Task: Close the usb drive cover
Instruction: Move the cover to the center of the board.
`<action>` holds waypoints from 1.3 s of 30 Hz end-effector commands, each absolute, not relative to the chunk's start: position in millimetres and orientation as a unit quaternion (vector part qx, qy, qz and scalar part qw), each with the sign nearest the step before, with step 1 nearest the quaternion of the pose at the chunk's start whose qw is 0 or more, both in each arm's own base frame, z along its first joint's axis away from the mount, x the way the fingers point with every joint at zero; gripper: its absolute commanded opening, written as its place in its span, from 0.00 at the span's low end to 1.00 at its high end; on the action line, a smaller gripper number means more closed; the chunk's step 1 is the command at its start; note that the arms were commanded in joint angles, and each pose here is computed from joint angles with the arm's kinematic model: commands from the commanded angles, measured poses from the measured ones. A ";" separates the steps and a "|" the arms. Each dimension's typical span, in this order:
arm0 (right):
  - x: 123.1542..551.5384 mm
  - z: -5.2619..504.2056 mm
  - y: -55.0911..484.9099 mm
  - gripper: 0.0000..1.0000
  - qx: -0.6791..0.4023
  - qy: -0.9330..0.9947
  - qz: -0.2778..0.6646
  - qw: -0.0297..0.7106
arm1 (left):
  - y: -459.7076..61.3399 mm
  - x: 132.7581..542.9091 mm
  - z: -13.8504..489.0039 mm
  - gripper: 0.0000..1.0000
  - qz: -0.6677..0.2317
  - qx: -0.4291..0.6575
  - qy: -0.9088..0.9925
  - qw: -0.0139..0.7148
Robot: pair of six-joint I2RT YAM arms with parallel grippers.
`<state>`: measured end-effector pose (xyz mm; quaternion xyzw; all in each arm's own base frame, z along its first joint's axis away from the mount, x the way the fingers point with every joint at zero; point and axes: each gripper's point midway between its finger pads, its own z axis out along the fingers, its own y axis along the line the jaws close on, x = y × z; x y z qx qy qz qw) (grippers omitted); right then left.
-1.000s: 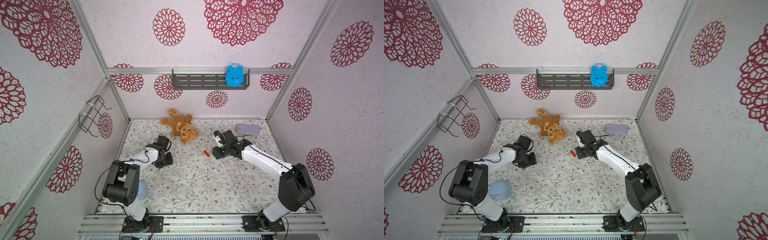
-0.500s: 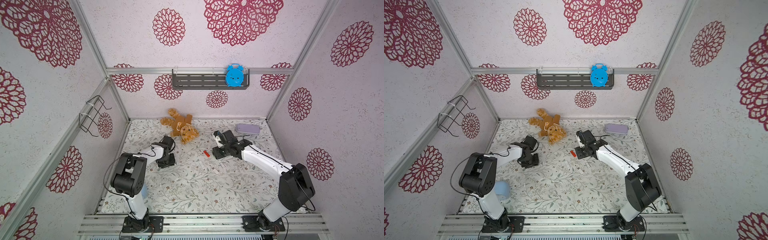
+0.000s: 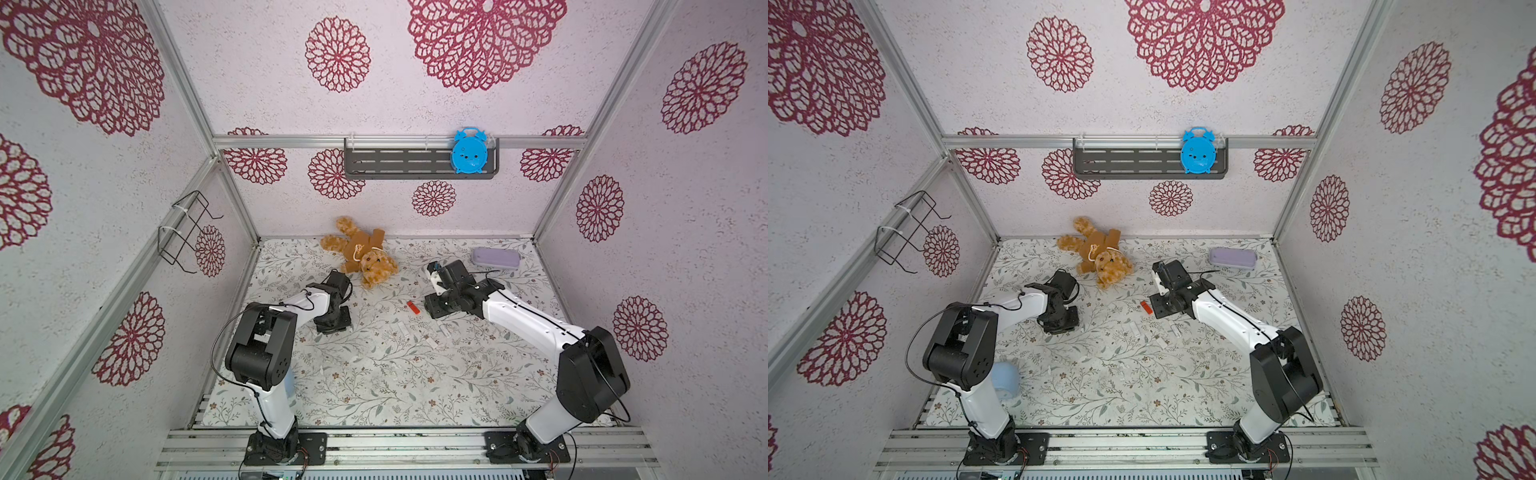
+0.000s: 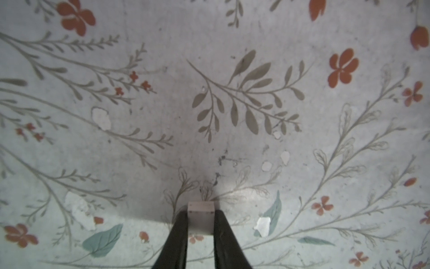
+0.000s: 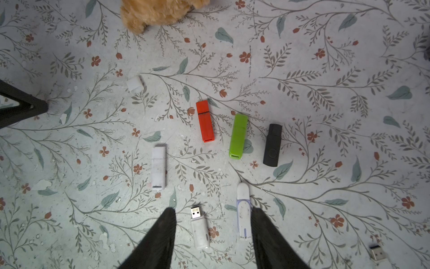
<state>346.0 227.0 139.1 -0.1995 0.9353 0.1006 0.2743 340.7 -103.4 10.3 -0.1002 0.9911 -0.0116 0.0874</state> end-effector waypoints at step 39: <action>321.7 148.3 206.3 0.57 -0.190 0.929 0.096 0.303 | -265.4 277.3 71.1 0.33 -0.162 0.153 0.969 0.111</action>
